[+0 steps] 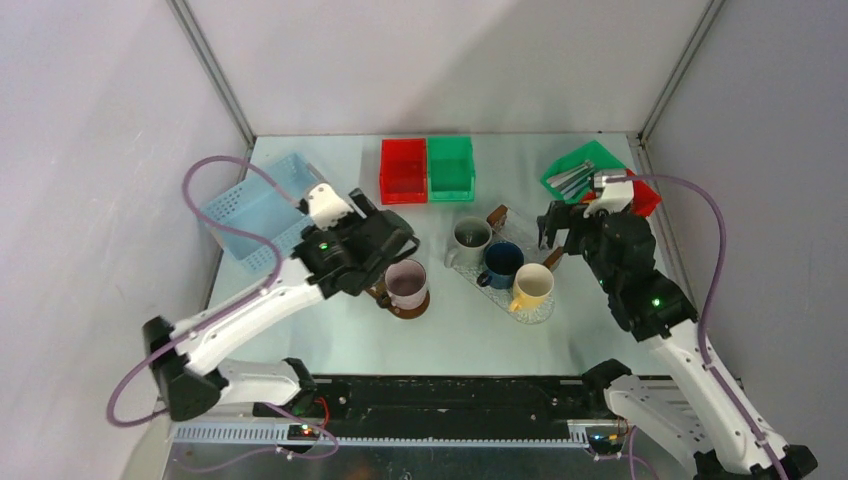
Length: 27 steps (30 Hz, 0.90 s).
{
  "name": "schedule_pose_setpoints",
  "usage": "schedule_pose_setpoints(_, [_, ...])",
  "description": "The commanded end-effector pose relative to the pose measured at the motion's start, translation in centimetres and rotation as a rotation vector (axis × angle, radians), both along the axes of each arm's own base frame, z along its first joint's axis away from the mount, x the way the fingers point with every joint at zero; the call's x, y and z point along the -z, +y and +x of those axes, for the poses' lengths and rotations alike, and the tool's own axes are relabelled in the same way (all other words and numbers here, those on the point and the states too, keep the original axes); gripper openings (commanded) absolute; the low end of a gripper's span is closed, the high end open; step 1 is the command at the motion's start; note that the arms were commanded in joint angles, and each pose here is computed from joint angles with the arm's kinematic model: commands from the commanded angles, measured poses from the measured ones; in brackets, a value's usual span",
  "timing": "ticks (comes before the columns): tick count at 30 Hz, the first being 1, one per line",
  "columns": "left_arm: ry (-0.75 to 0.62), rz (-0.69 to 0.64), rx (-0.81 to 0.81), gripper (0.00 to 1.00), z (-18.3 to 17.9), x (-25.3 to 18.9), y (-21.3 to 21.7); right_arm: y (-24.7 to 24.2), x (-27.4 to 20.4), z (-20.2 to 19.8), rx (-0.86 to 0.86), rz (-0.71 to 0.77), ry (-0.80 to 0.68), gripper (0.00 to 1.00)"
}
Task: Prepare toiletry sets of a toothbrush and toothpaste on the tray
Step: Place the toothpaste in the toothpaste holder.
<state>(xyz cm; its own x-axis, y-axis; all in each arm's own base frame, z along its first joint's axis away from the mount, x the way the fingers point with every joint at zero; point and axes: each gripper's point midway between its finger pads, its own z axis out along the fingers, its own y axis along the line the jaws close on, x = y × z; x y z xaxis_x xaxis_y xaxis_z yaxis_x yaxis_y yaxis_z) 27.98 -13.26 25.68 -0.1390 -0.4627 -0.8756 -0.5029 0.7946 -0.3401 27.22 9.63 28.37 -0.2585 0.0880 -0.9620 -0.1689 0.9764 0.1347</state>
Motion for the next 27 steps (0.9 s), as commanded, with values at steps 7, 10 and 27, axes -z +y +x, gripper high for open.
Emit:
schedule_pose_setpoints(7, [-0.073,-0.068,0.16,0.99,0.8,-5.0,5.6,-4.1,0.6,3.2,0.242,0.116,0.202,0.99])
schedule_pose_setpoints(10, [-0.093,-0.042,0.247,1.0,1.2,-6.3,6.4,-5.9,2.4,4.6,0.33,0.174,0.303,0.98])
schedule_pose_setpoints(27, [-0.17,0.165,0.515,1.0,2.1,-4.5,6.0,-16.0,13.6,9.2,0.821,0.422,0.594,0.79])
